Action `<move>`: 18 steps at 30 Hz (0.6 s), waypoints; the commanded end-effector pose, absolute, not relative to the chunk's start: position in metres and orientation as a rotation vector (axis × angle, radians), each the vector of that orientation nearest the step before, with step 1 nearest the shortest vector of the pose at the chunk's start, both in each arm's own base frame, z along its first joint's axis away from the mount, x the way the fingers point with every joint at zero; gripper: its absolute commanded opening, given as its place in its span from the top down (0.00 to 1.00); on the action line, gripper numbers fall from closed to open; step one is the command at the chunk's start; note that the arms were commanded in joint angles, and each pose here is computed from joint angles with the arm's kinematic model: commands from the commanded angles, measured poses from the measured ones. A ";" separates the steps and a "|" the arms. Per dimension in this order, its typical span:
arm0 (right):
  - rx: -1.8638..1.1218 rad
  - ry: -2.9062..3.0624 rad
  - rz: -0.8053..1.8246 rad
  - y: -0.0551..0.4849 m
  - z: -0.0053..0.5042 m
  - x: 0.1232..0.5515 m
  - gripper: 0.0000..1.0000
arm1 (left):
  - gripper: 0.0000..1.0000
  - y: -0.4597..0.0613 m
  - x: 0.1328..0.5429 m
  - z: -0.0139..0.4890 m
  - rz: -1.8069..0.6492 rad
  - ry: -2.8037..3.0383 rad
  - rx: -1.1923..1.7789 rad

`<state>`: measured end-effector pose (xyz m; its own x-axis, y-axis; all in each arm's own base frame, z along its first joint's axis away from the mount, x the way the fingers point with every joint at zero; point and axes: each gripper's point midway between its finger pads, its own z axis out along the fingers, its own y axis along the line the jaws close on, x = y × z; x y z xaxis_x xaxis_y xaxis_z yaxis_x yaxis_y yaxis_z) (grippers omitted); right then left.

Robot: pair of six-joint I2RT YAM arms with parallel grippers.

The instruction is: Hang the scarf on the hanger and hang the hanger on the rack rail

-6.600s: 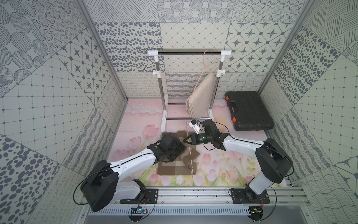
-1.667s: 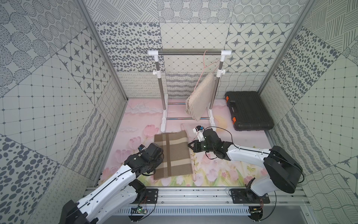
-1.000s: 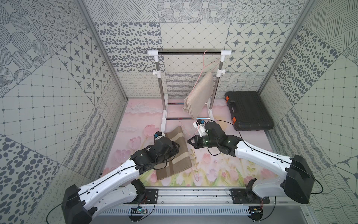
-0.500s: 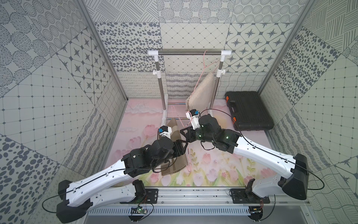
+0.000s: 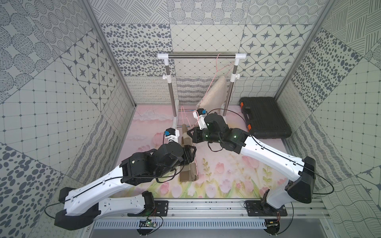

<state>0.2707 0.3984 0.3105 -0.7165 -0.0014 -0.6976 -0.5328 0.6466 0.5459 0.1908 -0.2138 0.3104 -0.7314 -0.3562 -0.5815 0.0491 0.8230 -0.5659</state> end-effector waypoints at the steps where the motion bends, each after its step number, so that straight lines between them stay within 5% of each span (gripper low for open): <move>1: -0.368 2.100 1.132 0.405 0.351 0.274 1.00 | 0.40 -0.209 0.193 0.284 -0.509 2.376 -0.117; 18: -0.372 2.119 1.170 0.404 0.354 0.269 1.00 | 0.63 -0.239 0.227 0.282 -0.448 2.238 -0.084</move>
